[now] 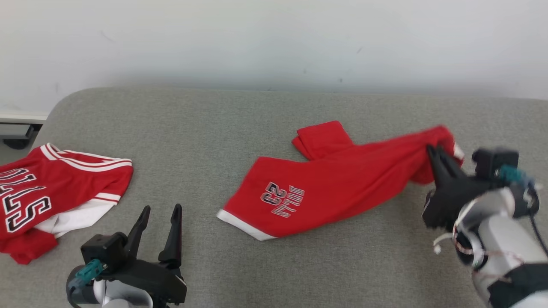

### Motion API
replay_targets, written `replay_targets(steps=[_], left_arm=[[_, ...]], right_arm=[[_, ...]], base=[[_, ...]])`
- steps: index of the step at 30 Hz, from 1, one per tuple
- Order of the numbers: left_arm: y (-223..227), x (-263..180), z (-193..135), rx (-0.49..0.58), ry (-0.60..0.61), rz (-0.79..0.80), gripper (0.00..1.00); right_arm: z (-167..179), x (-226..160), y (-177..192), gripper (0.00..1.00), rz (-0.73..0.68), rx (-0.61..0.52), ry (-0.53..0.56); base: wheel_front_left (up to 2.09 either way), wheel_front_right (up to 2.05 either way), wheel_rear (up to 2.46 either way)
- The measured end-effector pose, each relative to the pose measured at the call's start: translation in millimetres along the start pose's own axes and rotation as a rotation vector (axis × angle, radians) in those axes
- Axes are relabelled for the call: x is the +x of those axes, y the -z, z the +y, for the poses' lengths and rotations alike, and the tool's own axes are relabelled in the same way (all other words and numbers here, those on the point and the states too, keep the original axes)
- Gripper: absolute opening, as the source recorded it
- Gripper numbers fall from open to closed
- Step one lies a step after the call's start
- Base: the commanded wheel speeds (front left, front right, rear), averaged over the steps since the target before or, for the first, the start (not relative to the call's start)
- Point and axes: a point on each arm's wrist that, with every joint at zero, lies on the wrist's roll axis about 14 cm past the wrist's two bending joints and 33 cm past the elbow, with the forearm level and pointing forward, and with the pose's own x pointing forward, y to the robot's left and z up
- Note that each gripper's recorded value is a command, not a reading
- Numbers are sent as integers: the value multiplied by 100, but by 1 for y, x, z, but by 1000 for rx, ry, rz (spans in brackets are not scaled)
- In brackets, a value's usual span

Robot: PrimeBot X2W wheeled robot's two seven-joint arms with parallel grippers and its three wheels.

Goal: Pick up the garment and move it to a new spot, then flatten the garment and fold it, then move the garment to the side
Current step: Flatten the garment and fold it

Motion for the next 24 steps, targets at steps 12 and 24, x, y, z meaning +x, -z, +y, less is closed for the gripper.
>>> replay_targets(steps=[12, 24], left_arm=[[-8, -8, -7, -4, 0, -35, 100], [-10, -11, -11, -2, 10, -47, 100]], right_arm=[[70, 61, -31, 0, 56, -90, -168], [107, 107, -29, 0, 82, -122, -184]], base=[[0, 0, 0], [0, 0, 0]])
